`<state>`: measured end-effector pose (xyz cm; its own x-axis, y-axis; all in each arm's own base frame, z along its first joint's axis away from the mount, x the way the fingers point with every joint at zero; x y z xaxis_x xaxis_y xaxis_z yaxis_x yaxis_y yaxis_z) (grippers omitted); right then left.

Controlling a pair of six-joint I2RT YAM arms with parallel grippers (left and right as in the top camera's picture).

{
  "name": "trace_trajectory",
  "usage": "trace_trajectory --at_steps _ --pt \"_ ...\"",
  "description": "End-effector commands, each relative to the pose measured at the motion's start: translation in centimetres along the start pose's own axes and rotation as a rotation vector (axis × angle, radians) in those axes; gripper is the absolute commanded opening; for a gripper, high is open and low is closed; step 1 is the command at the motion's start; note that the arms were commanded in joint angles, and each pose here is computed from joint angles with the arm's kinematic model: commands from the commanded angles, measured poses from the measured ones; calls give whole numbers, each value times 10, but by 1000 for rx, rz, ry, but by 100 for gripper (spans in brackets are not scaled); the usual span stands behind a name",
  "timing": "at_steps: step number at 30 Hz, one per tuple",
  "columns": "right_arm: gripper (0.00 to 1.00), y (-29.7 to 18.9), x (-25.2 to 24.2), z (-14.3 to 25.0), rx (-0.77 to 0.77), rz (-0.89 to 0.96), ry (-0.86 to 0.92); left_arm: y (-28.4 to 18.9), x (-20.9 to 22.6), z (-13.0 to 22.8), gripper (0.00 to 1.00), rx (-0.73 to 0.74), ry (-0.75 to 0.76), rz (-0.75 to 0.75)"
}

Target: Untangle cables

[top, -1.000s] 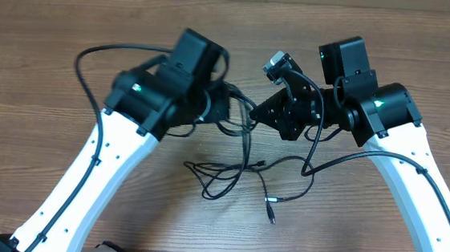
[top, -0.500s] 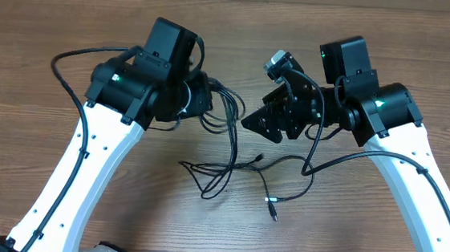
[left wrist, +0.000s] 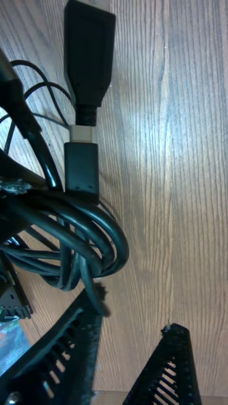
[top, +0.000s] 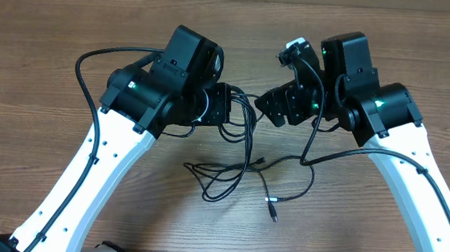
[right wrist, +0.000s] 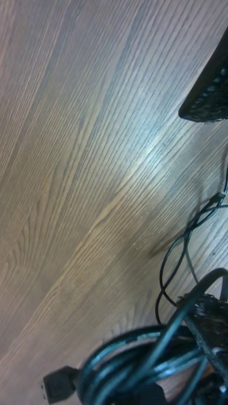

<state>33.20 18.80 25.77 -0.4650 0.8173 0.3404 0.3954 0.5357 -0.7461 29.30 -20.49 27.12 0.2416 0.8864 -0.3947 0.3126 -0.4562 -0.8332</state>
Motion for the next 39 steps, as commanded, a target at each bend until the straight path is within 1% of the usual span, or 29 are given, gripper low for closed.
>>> trace_trajectory --at_steps 1,5,7,8,10,12,14,15,16,17,19,20,21,22,23,24,25,27,29,32,33,36,37,39 --pt "84 -2 -6 -2 -8 35 30 -4 -10 -1 4 -7 39 38" --pt "81 -3 2 4 16 -10 39 -4 5 -7 4 -42 30 -57" --pt "81 -6 18 4 17 -103 23 -5 15 -10 4 -64 30 -118" --pt "79 -11 32 6 16 -190 -52 -6 20 -12 4 -75 35 -148" --pt "79 -22 56 14 12 -334 -213 -6 21 -13 4 -78 75 -159" --pt "81 -26 62 19 10 -368 -296 -6 19 -13 4 -69 124 -145" --pt "82 -26 61 19 5 -362 -320 -4 10 -11 4 -58 174 -91" --pt "80 -26 61 18 2 -362 -324 -4 4 -10 4 -53 195 -60" --pt "74 -26 61 18 0 -362 -325 -4 0 -10 4 -52 207 -43" --pt "61 -26 62 17 -2 -365 -326 -3 -4 -9 4 -53 214 -33" --pt "53 -27 67 18 -3 -395 -328 -2 -12 -10 4 -62 234 -18" --pt "49 -27 70 19 1 -399 -335 0 -23 -10 4 -78 263 2" --pt "47 -26 72 20 4 -404 -340 1 -26 -11 4 -87 274 -5" --pt "40 -26 75 21 8 -409 -344 1 -26 -11 4 -95 274 -24" --pt "26 -25 78 23 14 -415 -348 1 -22 -12 4 -103 244 -57" --pt "11 -25 81 26 24 -422 -353 0 -9 -15 4 -123 156 -131" --pt "8 -24 83 27 30 -425 -356 -1 -5 -16 4 -133 130 -158" --pt "7 -23 83 30 41 -417 -357 -2 1 -17 4 -144 95 -189" --pt "4 -22 79 29 44 -386 -357 -2 1 -16 4 -139 94 -191" --pt "4 -20 74 29 49 -355 -347 -3 5 -15 4 -137 91 -211" --pt "4 -20 74 29 49 -356 -347 -4 13 -15 4 -141 55 -248" --pt "4 -20 75 29 48 -361 -347 -13 44 -14 4 -170 -124 -379" --pt "4 -21 76 29 46 -371 -348 -16 54 -13 4 -177 -200 -404" --pt "4 -21 78 28 40 -379 -353 -19 65 -11 4 -180 -301 -419"
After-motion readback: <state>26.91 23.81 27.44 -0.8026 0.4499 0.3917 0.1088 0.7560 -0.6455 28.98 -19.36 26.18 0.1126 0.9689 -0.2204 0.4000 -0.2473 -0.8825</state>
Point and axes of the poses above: each gripper's point midway between its finger pads, its own y axis out along the fingers, its own x axis along the line the jaws close on, z = x × y, the point moved 1 cm from there along -y, back along the fingers, and after that the axes turned 10 degrees about y, right-handed, at the moved point
